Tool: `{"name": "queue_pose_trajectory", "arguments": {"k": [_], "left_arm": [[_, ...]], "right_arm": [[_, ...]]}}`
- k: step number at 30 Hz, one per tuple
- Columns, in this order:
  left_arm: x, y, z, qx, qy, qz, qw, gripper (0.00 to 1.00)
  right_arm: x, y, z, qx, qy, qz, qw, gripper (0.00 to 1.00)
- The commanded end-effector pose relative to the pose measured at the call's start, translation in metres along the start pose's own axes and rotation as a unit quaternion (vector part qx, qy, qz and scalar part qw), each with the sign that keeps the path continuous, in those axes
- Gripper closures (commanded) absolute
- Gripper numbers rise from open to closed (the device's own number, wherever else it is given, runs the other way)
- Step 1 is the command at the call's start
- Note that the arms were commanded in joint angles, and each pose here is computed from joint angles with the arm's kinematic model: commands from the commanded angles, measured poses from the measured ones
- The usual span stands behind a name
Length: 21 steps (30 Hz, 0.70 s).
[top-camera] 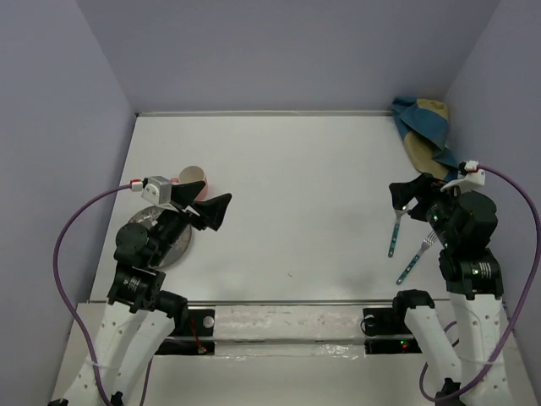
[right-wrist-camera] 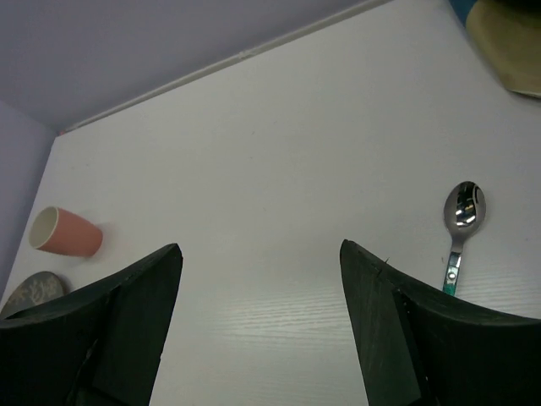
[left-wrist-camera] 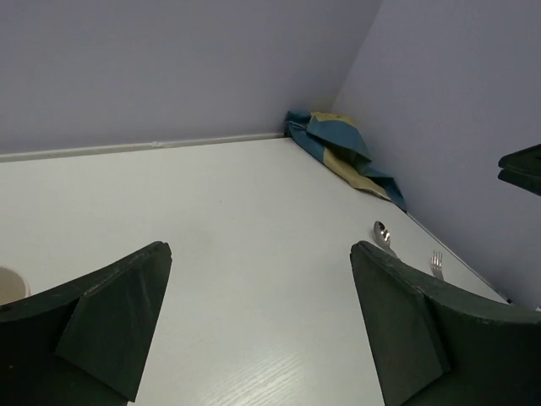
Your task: Set the dinner table for one person
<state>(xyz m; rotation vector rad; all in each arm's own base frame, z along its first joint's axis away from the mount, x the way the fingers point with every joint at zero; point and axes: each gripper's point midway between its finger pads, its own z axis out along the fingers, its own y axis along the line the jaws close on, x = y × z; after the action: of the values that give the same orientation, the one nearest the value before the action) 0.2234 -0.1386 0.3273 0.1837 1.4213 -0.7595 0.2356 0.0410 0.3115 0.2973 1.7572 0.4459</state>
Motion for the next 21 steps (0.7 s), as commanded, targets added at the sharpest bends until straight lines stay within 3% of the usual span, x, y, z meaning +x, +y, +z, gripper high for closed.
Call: {"name": "queue_pose_trajectory", "arguments": {"k": [1,9,21], "left_arm": [[-0.022,-0.018,0.000,0.037,-0.020,0.023,0.999,0.01],[-0.021,-0.026,-0.003,0.061,-0.022,0.024,0.998,0.01],[-0.019,-0.033,-0.002,0.071,-0.014,0.012,0.997,0.01]], "right_arm": [[-0.014,-0.008,0.012,0.027,-0.017,-0.001,0.999,0.20],[-0.021,-0.030,0.075,0.063,-0.039,0.027,0.997,0.21],[-0.039,-0.135,0.223,0.274,-0.078,-0.037,0.958,0.32]]}}
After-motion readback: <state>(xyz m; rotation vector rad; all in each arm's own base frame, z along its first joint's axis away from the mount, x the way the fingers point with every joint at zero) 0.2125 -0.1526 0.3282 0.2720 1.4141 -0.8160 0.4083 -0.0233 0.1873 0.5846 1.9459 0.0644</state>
